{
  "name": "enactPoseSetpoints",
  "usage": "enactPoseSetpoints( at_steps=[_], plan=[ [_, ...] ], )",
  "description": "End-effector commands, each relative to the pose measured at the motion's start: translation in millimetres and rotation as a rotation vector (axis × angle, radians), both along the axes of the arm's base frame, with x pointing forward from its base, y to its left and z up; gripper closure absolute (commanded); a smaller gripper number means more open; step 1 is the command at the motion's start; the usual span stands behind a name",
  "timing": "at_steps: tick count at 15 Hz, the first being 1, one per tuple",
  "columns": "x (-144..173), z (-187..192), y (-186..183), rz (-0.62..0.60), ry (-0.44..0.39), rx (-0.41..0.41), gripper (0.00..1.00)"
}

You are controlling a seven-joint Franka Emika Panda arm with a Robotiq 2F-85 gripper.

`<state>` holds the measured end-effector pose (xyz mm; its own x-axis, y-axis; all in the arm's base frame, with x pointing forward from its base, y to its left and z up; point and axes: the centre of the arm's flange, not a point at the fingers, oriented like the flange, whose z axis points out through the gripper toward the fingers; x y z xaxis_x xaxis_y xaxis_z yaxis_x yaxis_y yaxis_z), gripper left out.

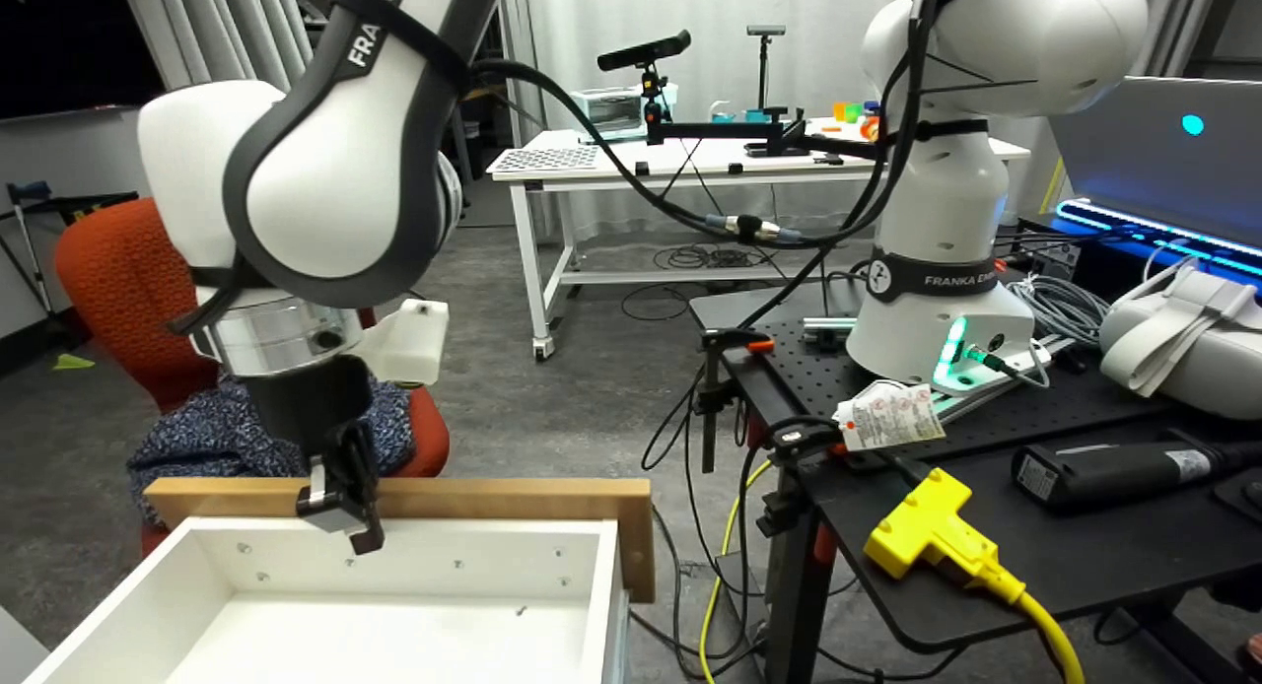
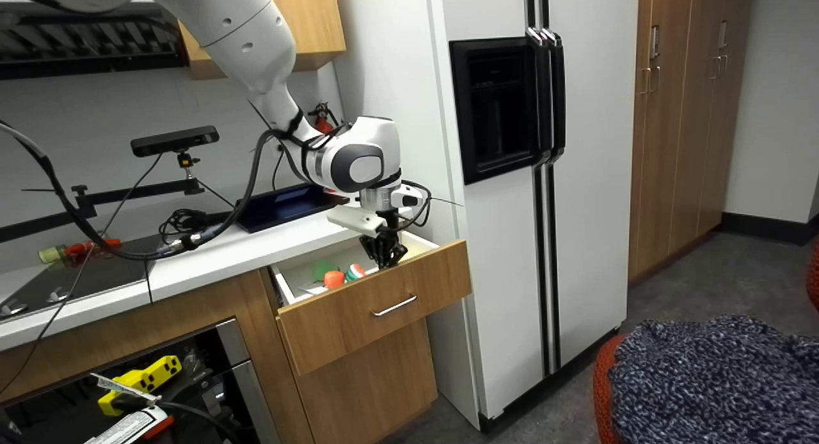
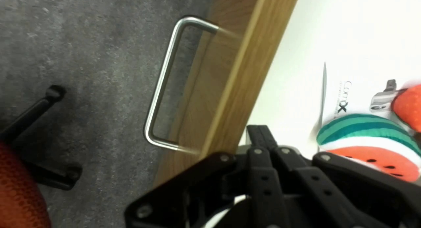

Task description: Open the top drawer of the kitchen unit

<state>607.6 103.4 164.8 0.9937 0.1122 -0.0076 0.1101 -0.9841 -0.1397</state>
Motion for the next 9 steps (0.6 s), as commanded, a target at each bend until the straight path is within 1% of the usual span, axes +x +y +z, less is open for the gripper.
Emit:
enactPoseSetpoints(
  at_steps=[1, 4, 8, 9],
  plan=[
    [-37, 7, -23, -0.016, 0.032, -0.19, 1.0],
    [-60, 14, -38, -0.032, 0.034, -0.329, 1.0],
    [-80, 18, -53, -0.049, 0.041, -0.45, 1.0],
    [-87, 19, -55, -0.049, 0.045, -0.493, 1.0]
  ],
)
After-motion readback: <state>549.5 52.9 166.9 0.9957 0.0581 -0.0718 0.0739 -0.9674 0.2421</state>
